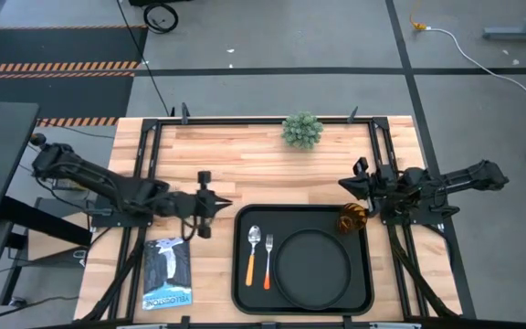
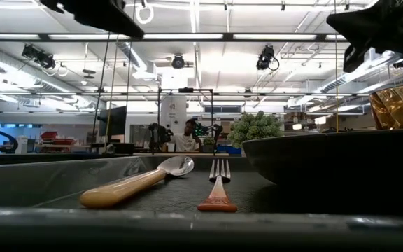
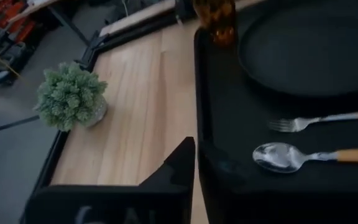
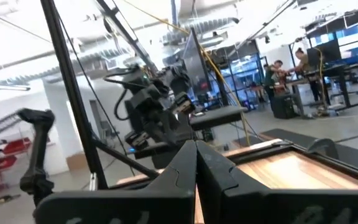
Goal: Pick and place plate/cup/fork/spoon on tray
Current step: Return to Home Position
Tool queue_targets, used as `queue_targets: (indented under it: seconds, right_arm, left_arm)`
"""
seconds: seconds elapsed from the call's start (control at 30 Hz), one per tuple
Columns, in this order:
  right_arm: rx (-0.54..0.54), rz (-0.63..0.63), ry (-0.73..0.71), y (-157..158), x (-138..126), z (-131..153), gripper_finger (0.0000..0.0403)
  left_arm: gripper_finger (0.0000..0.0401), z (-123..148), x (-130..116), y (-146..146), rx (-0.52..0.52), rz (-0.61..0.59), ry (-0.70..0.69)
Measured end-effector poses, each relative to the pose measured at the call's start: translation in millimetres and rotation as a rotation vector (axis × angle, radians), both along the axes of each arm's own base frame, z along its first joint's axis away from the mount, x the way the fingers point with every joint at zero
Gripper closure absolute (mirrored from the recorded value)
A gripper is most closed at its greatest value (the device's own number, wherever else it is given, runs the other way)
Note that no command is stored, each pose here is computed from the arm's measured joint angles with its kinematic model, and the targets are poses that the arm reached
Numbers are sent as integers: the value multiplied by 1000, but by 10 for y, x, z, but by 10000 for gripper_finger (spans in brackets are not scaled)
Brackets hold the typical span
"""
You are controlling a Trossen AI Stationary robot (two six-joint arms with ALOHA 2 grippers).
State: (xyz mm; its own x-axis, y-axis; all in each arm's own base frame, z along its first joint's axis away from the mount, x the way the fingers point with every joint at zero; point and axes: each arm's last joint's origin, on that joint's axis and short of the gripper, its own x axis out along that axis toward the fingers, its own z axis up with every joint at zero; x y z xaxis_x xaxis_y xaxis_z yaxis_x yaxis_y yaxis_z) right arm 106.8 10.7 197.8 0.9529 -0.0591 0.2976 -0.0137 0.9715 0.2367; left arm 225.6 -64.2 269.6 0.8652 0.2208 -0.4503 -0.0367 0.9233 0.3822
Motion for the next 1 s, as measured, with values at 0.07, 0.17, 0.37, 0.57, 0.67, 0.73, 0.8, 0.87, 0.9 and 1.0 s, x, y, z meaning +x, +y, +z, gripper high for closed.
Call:
queue_targets:
  seconds: [0.07, 0.17, 0.37, 0.57, 0.67, 0.73, 0.8, 0.87, 0.9, 1.0]
  right_arm:
    - [0, 11, -9, 3, -4, 8, 396]
    - [-8, 47, -23, 12, -14, 20, 396]
    - [-54, 39, 33, 15, 3, -29, 394]
    - [98, 118, 104, 28, 19, -99, 390]
    - [92, 161, 72, 35, -4, -69, 390]
    - [79, 150, 37, 26, -26, -38, 390]
    - [63, 127, 12, 13, -48, -17, 391]
    - [52, 116, -20, 2, -72, 9, 390]
    - [49, 112, -34, -4, -86, 20, 390]
    - [30, 98, -69, -23, -127, 45, 389]
  left_arm:
    - [380, -2, -105, 32, -35, -6, -44]
    - [389, 7, -255, 79, -87, -17, -109]
    - [394, -79, -527, 173, -187, -6, -269]
    - [394, -224, -791, 251, -304, -39, -425]
    - [394, -261, -908, 266, -349, -92, -513]
    - [394, -318, -977, 281, -376, -112, -564]
    - [394, -377, -1038, 295, -398, -131, -607]
    - [394, -435, -1095, 307, -431, -156, -645]
    - [394, -458, -1119, 312, -443, -173, -661]
    - [394, -513, -1178, 330, -476, -189, -697]
